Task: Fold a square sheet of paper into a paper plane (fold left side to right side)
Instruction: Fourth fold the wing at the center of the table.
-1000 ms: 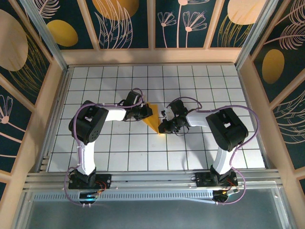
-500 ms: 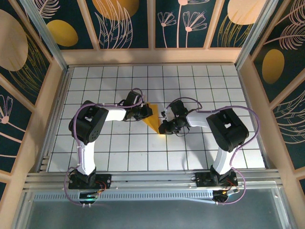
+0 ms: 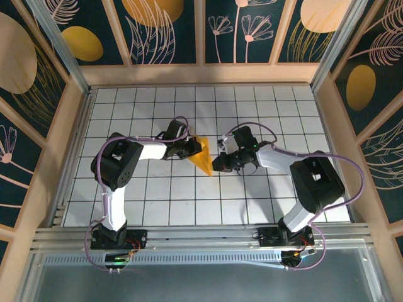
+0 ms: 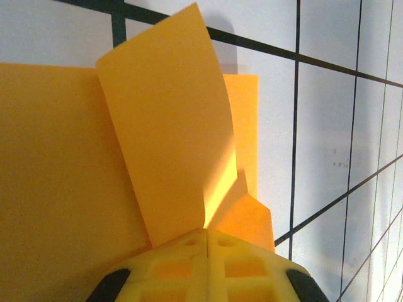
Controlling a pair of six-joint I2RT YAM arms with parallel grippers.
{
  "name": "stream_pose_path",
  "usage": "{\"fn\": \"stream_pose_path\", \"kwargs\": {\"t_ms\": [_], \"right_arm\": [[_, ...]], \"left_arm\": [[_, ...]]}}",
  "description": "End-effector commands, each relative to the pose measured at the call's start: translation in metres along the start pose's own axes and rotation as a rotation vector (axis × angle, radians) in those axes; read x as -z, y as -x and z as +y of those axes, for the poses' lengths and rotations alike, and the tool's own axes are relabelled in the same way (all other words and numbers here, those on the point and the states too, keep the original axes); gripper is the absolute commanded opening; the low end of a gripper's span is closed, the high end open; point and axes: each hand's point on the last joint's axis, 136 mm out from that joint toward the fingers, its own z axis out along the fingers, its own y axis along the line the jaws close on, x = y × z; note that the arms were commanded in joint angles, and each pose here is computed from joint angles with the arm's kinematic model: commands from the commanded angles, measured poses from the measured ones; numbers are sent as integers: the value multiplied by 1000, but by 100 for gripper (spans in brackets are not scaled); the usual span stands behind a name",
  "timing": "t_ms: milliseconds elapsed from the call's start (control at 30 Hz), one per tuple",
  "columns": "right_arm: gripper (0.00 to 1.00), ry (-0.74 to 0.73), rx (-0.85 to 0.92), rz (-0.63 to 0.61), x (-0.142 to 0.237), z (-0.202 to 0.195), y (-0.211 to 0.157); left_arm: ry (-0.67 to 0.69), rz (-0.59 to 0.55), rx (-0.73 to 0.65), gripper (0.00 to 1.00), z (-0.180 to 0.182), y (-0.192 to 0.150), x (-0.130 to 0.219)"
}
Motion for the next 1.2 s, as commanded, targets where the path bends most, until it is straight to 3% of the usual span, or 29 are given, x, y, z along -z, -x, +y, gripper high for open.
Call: {"fn": "stream_pose_path", "kwargs": {"t_ms": [0,300,667,1167], "right_arm": [[0,47,23,-28,-8,12,17],[0,-24,-19,-92,-31,-13,47],[0,-136,-51,-43,-41,-45,36],[0,-207,-43,1,-49,-54,27]], "left_arm": [[135,34,37,0,39,-18,-5],[133,35,40,0,39,-18,-4],[136,40,41,0,41,-20,-6],[135,40,42,0,41,-20,-6]]}}
